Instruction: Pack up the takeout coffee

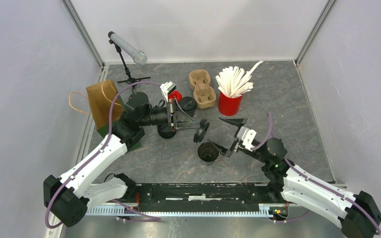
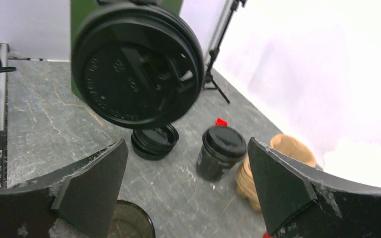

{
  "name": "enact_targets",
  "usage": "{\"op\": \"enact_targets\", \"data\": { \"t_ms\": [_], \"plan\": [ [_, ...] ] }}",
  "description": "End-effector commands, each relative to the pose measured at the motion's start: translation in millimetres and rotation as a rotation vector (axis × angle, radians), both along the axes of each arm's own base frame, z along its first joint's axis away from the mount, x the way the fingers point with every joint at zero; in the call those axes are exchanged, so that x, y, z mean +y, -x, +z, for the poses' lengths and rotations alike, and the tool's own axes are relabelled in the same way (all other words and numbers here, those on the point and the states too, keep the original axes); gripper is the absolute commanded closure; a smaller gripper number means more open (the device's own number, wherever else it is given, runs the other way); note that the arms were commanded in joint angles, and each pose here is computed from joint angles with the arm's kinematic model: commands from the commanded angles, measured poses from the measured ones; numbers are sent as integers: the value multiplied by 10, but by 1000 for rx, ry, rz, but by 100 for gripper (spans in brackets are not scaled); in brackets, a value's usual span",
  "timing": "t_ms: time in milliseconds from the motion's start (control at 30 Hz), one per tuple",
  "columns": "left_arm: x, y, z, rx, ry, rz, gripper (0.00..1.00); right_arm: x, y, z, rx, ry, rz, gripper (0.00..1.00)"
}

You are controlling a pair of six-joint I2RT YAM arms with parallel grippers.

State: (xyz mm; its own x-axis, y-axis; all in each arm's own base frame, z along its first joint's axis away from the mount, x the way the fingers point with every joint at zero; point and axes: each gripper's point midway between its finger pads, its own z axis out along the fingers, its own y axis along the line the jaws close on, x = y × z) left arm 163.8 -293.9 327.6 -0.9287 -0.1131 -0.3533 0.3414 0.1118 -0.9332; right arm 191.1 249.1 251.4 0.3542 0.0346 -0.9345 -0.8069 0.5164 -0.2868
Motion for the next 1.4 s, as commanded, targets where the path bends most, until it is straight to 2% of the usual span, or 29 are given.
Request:
{"op": "enact_targets", "data": {
  "t_ms": [0, 667, 967, 1167, 1233, 1267, 1333, 1367],
  "plan": [
    [6, 64, 144, -3, 42, -34, 98, 114, 203, 510, -229, -71, 104, 2],
    [-20, 31, -4, 12, 9, -39, 98, 450, 236, 462, -187, -6, 159, 2],
    [-28, 8, -17, 17, 6, -32, 98, 439, 158, 444, -167, -12, 104, 2],
    [-24, -33, -49, 21, -3, -3, 97, 431, 170, 412, -132, -37, 105, 14],
    [-1, -77, -96, 9, -39, 32, 79, 394, 178, 400, -98, -62, 98, 15],
    [18, -105, -129, 13, -64, 58, 62, 376, 176, 376, -79, -62, 92, 16],
    [50, -148, -135, -8, -95, 95, 35, 340, 152, 300, -14, -54, 71, 16],
    [60, -164, -118, -33, -107, 104, 27, 322, 130, 223, 32, -30, 55, 16]
  ]
}}
